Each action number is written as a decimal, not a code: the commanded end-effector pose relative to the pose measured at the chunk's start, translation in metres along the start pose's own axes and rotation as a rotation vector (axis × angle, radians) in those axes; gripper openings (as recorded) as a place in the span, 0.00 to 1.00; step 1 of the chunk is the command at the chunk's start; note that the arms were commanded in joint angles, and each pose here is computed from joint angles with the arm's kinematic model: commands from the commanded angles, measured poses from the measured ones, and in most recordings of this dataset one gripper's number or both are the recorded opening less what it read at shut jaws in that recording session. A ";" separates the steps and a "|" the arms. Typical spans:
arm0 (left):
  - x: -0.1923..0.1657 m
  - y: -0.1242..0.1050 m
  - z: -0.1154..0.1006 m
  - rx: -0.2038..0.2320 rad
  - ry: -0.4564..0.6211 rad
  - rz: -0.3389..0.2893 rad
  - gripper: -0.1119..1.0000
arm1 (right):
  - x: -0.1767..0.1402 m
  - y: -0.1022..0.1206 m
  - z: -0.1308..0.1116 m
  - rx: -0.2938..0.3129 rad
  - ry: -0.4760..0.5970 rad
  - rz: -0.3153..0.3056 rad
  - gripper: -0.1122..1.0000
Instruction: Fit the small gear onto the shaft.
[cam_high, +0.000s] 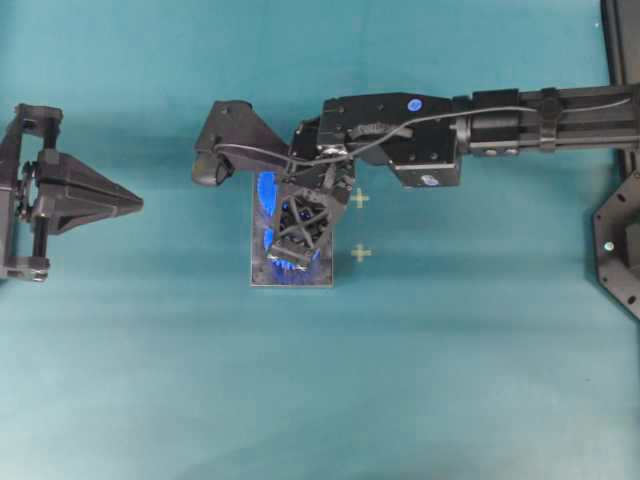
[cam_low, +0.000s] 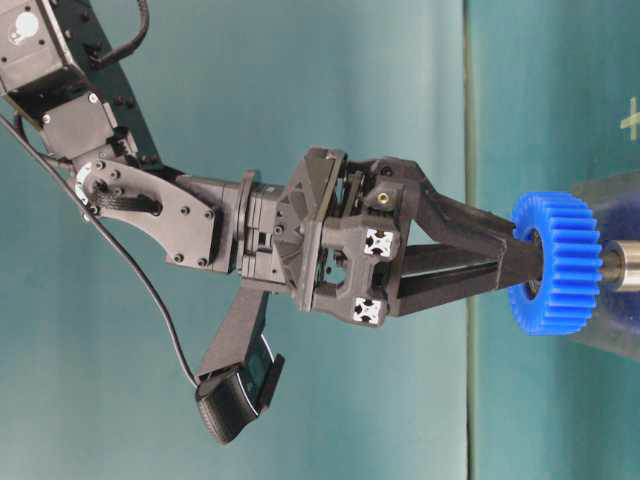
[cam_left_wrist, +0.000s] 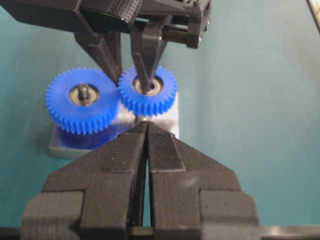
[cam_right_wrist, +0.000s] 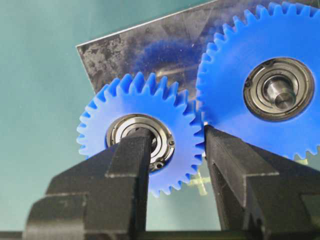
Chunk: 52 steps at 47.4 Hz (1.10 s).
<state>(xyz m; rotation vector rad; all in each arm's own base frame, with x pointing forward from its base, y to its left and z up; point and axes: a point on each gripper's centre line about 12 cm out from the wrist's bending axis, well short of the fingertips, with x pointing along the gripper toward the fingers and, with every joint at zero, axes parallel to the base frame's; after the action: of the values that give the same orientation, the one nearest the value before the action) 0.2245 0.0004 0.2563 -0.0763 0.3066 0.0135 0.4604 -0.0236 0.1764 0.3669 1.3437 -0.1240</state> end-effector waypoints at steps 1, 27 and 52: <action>0.000 -0.001 0.009 0.000 -0.023 -0.002 0.10 | -0.010 0.004 0.005 -0.017 -0.031 0.007 0.42; 0.000 -0.001 0.010 -0.006 -0.024 -0.002 0.10 | -0.012 0.004 0.006 -0.006 -0.035 0.008 0.54; 0.000 -0.001 0.007 -0.062 -0.020 -0.005 0.10 | -0.050 0.012 0.011 -0.033 -0.100 0.020 0.26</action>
<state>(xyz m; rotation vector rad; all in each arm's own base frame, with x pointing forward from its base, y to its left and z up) 0.2247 0.0000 0.2569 -0.1385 0.3048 0.0215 0.4619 -0.0246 0.2016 0.3535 1.3048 -0.1192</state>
